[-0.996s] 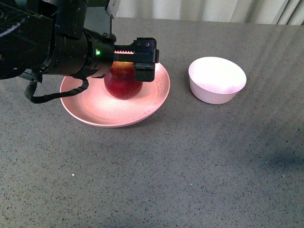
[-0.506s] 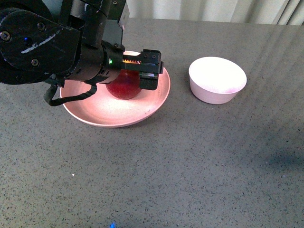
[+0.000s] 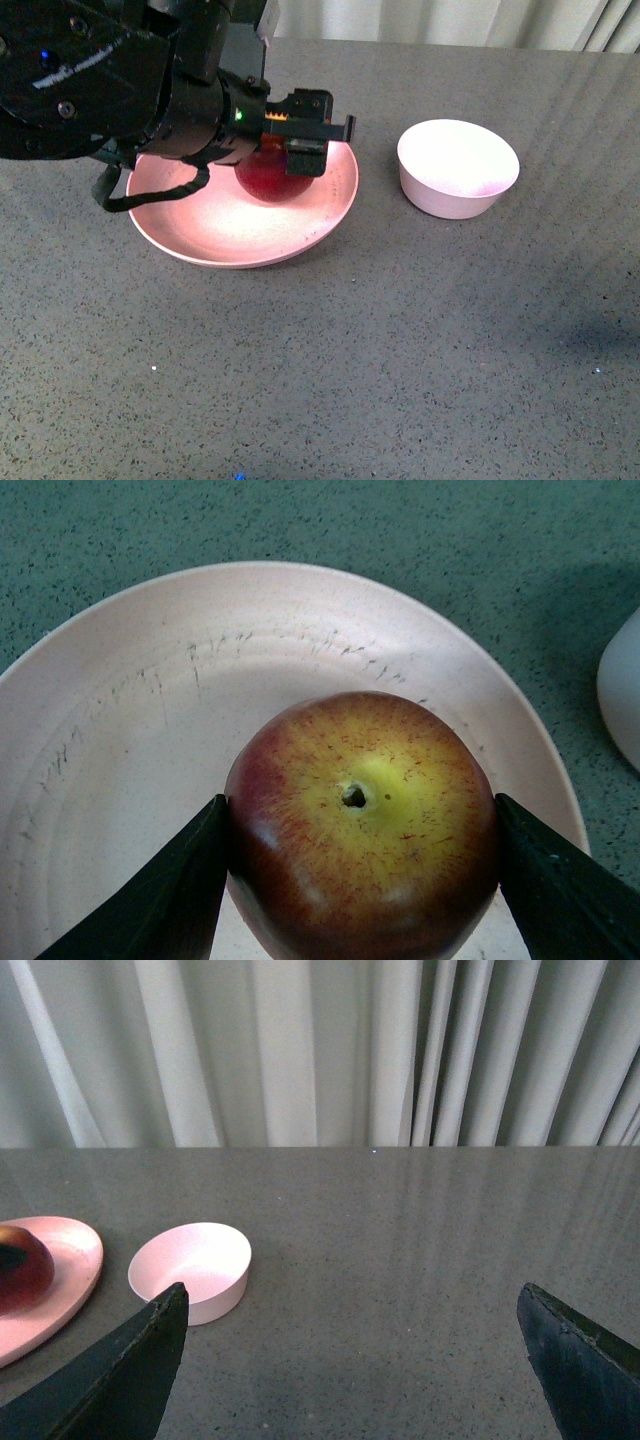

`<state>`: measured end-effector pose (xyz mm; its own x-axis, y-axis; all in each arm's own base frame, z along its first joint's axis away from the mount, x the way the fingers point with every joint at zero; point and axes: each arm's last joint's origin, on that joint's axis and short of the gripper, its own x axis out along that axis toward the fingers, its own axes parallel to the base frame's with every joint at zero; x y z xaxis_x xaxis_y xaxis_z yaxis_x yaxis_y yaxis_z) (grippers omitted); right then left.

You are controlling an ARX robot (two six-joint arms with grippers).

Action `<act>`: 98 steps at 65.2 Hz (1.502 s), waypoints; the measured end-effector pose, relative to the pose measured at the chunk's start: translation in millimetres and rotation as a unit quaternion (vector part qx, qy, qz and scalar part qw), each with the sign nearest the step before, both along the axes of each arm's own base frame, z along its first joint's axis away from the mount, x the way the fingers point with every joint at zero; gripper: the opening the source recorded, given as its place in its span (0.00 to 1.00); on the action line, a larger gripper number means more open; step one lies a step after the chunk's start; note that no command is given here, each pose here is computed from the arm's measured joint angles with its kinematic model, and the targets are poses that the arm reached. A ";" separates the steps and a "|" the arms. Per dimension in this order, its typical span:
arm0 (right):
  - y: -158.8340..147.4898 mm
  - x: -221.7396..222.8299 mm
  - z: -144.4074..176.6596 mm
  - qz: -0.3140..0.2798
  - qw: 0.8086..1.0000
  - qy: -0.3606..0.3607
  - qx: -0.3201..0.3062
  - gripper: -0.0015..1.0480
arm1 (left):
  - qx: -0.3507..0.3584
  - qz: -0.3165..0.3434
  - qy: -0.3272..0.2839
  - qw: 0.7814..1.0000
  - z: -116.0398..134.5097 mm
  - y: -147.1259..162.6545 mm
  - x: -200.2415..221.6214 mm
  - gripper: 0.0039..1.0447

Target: Move apple from plate to bowl

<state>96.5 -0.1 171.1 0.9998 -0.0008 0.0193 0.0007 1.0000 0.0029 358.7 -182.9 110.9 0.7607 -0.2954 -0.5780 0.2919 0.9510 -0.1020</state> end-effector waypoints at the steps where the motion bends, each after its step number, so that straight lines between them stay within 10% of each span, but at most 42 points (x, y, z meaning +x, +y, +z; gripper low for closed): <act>1: 0.0 0.0 0.0 0.000 1.000 0.000 0.000 0.91 | -0.001 0.000 -0.002 1.000 1.3 -0.3 -0.2 0.64; 30: 0.0 0.0 0.0 0.000 1.000 0.000 0.000 0.91 | -0.056 -0.083 -0.057 0.993 59.8 -78.2 -1.1 0.64; 84: 0.0 0.0 0.0 0.000 1.000 0.000 0.000 0.91 | -0.039 -0.108 -0.016 0.993 9.7 -138.1 22.4 0.63; 98: 0.0 0.0 0.0 0.000 1.000 0.000 0.000 0.91 | -0.044 -0.107 -0.016 0.993 10.3 -138.9 23.2 0.93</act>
